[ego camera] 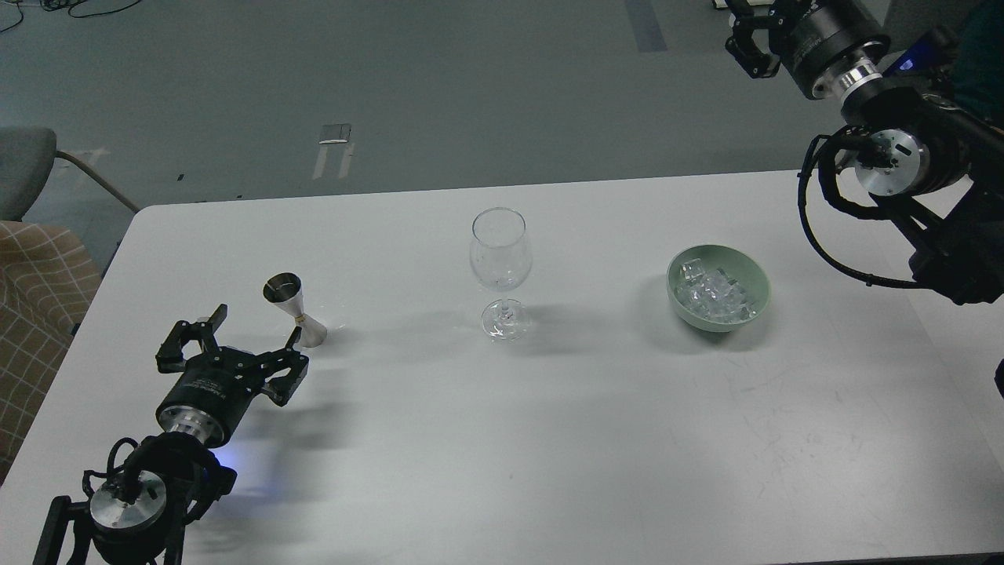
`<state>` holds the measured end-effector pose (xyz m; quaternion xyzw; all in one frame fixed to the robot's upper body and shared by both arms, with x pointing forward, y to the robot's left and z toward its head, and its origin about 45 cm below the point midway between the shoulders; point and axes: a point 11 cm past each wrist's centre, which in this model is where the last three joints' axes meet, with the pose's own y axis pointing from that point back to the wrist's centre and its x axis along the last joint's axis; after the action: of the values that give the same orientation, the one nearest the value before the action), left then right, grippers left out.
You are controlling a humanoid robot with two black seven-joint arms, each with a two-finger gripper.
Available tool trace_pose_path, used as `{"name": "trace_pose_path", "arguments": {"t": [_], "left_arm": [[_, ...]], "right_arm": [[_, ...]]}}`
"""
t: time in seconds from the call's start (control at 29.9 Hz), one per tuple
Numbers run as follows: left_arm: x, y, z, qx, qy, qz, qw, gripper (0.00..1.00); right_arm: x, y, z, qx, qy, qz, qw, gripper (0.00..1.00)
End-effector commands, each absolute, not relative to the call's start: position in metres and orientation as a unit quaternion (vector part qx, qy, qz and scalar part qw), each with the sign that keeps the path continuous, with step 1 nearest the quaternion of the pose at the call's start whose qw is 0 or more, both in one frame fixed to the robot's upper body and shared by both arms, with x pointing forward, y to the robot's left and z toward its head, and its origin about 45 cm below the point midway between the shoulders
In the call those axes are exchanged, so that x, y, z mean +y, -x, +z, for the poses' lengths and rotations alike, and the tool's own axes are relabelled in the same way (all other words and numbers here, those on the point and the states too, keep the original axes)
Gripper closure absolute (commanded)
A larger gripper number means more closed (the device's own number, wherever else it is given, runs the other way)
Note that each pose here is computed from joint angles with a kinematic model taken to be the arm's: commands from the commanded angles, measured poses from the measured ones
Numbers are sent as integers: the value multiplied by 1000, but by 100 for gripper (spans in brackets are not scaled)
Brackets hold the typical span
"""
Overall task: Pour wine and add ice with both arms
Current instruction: 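Close the left gripper around the silver jigger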
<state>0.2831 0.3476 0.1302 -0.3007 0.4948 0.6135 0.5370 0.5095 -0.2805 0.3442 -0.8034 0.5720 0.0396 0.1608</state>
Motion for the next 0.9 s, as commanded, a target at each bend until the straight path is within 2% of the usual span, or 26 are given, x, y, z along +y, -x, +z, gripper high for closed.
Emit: {"name": "trace_pose_path", "arguments": {"t": [0.0,0.23,0.87], "left_arm": [[348,-287,125,501,299,614,532,1],[347,-293,118,509,297,613,527,1],[336,-335,98,528,272,610,525,1]], "right_arm": [[-282,-509,342,573,802,42,160,0],[-283,-509,341,575,802,42,158,0],[-291,-509,339,585,795,41,154,0]]}}
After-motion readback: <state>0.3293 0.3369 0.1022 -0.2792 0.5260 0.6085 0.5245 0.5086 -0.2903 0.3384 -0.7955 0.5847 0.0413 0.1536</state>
